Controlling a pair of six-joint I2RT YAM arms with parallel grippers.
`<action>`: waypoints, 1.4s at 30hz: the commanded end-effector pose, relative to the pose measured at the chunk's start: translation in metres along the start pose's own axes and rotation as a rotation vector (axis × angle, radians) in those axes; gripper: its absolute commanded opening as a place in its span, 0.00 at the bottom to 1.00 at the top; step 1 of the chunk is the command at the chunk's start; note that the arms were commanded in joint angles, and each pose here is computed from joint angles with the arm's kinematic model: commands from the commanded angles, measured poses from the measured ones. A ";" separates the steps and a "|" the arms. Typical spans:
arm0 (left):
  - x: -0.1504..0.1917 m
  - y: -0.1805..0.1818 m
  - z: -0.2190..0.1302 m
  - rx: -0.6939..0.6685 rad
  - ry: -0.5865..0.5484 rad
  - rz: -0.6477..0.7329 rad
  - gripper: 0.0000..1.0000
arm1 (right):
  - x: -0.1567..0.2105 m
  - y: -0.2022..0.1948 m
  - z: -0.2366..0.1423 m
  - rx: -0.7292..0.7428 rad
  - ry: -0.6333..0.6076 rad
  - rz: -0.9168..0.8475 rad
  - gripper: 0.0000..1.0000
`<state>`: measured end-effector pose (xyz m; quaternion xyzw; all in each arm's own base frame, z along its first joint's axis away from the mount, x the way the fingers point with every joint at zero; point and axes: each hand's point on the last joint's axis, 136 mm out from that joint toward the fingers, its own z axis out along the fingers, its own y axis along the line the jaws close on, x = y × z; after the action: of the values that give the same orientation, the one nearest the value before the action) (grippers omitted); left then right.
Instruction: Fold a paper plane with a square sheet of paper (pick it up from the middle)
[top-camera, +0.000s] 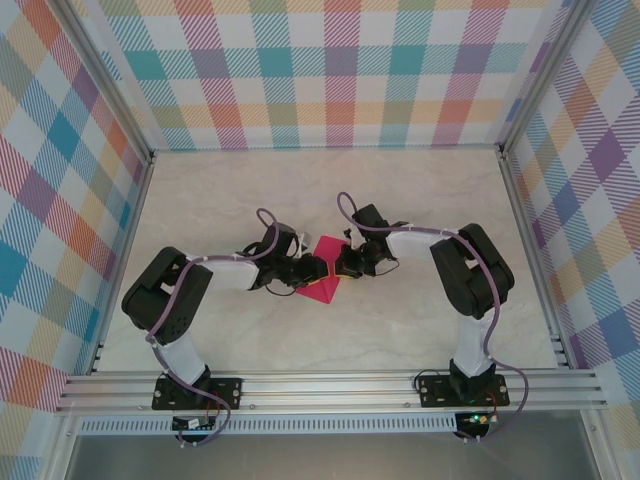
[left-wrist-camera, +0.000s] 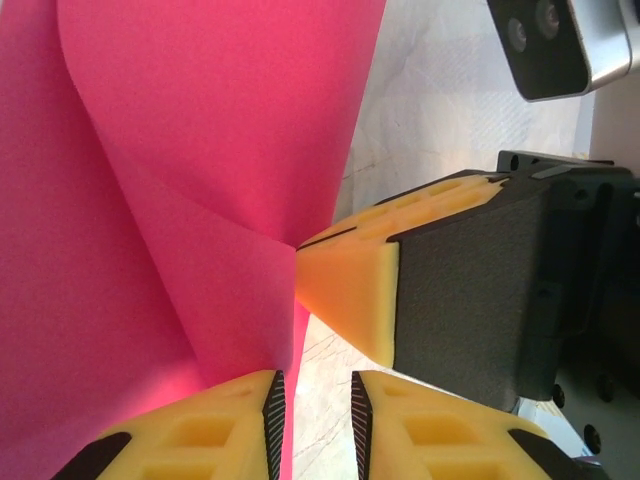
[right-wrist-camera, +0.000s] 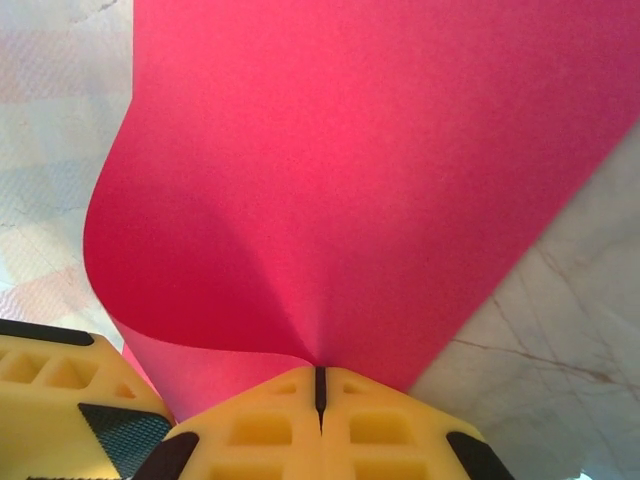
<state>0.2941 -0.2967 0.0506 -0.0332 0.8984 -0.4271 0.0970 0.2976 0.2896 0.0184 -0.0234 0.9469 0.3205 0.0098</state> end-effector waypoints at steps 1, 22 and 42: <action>-0.001 -0.013 0.004 0.029 0.013 0.034 0.27 | -0.003 0.005 -0.007 0.012 -0.017 -0.032 0.03; 0.003 -0.002 0.014 -0.009 0.042 0.021 0.27 | -0.004 -0.004 -0.011 0.056 -0.041 -0.016 0.03; 0.004 0.005 0.017 -0.036 0.046 0.015 0.27 | -0.005 -0.006 -0.012 0.058 -0.045 -0.011 0.03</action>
<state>0.2963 -0.3026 0.0403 -0.0299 0.9030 -0.4198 0.0869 0.3030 0.2819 0.0191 -0.0173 0.9542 0.2975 0.0282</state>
